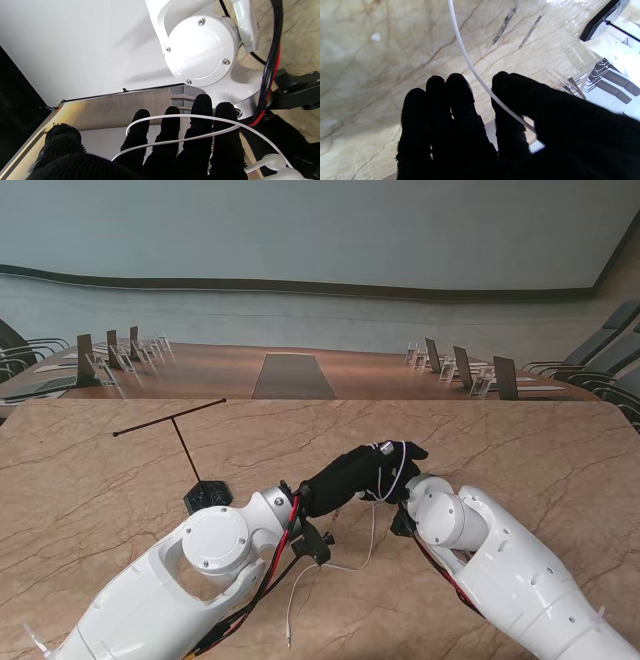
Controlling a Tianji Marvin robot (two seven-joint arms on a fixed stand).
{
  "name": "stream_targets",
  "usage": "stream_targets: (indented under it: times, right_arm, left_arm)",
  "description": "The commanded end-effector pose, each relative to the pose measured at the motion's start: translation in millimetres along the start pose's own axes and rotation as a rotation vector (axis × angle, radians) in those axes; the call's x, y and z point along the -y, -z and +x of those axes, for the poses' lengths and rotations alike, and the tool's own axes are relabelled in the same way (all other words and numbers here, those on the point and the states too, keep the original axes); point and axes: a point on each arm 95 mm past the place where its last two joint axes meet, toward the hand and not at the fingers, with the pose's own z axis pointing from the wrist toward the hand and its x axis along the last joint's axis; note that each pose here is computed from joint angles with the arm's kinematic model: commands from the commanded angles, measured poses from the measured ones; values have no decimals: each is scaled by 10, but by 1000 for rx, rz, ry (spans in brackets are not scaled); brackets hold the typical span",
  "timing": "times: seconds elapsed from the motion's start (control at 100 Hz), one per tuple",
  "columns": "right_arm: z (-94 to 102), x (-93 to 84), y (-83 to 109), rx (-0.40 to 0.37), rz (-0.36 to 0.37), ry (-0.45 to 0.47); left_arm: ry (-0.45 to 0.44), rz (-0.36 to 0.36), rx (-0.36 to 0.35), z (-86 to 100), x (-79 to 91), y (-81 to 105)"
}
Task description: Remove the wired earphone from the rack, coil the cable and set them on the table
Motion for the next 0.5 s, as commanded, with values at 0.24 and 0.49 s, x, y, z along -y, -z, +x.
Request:
stream_targets:
  times: [0.24, 0.49]
  right_arm:
    - [-76, -263, -20, 31, -97, -1]
    - [-41, -558, 26, -3, -186, 10]
  left_arm:
    - [8, -5, 25, -60, 5, 103]
    - [8, 0, 62, -167, 42, 165]
